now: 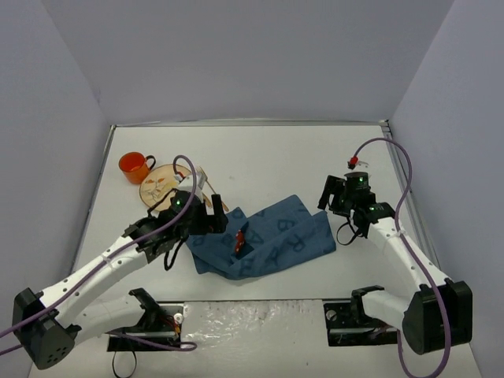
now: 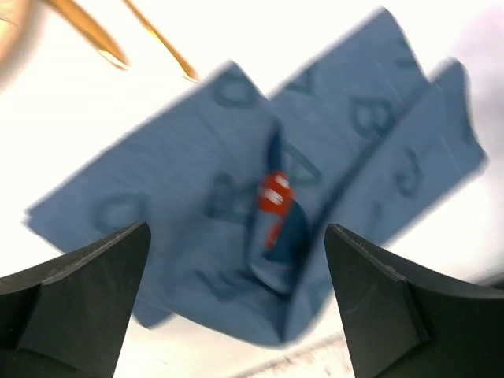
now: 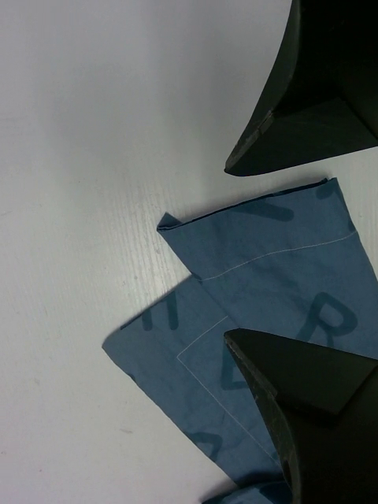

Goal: Set the dinner table for one person

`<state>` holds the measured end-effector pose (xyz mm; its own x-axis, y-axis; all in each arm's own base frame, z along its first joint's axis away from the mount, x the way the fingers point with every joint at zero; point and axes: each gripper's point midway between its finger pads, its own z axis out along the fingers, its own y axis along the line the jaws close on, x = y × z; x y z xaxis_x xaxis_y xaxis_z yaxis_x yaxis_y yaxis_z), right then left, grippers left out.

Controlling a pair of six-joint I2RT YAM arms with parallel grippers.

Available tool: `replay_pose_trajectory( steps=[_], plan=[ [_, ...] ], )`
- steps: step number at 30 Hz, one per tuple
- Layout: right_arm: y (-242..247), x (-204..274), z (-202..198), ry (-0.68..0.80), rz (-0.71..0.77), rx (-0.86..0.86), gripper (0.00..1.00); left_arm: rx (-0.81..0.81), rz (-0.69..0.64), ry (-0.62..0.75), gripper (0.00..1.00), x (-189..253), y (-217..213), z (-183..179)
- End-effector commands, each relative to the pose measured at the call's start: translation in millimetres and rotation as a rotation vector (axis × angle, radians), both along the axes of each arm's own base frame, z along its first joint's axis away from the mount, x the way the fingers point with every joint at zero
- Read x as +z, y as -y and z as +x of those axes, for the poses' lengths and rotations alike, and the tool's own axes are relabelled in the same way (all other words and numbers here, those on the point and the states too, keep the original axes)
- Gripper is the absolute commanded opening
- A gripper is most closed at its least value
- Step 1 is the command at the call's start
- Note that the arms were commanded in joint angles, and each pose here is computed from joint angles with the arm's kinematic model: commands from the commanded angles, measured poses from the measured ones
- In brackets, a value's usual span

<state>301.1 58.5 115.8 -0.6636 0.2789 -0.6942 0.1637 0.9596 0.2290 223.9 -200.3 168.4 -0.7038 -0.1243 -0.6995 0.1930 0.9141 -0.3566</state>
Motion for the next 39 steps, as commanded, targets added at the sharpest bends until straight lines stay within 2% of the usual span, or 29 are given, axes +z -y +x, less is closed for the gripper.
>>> replay_pose_trajectory(
  steps=[1, 5, 12, 18, 28, 39],
  plan=[
    [-7.1, -1.6, 17.4, 0.052, 0.023, 0.022, 0.75, -0.109, 0.024, -0.005, 0.86, -5.5, 4.7, 25.0],
    [-10.3, -15.7, 21.5, 0.033, 0.022, 0.049, 0.75, -0.091, 0.054, -0.05, 0.82, -18.9, 5.8, 49.0],
    [-11.8, -33.8, 32.0, 0.017, 0.038, 0.024, 0.73, -0.135, -0.03, -0.106, 0.76, -27.4, 43.2, 70.5],
    [-10.2, -40.9, 33.8, 0.021, 0.042, 0.001, 0.73, -0.063, -0.051, -0.122, 0.74, -34.5, 64.8, 97.1],
    [-8.1, -31.7, 32.2, 0.065, 0.034, 0.007, 0.73, -0.09, 0.1, -0.134, 0.69, -71.3, 79.6, 138.9],
    [-6.3, -31.9, 26.6, 0.072, 0.032, 0.004, 0.73, -0.058, 0.2, -0.239, 0.59, -114.5, 76.1, 139.7]
  ],
)
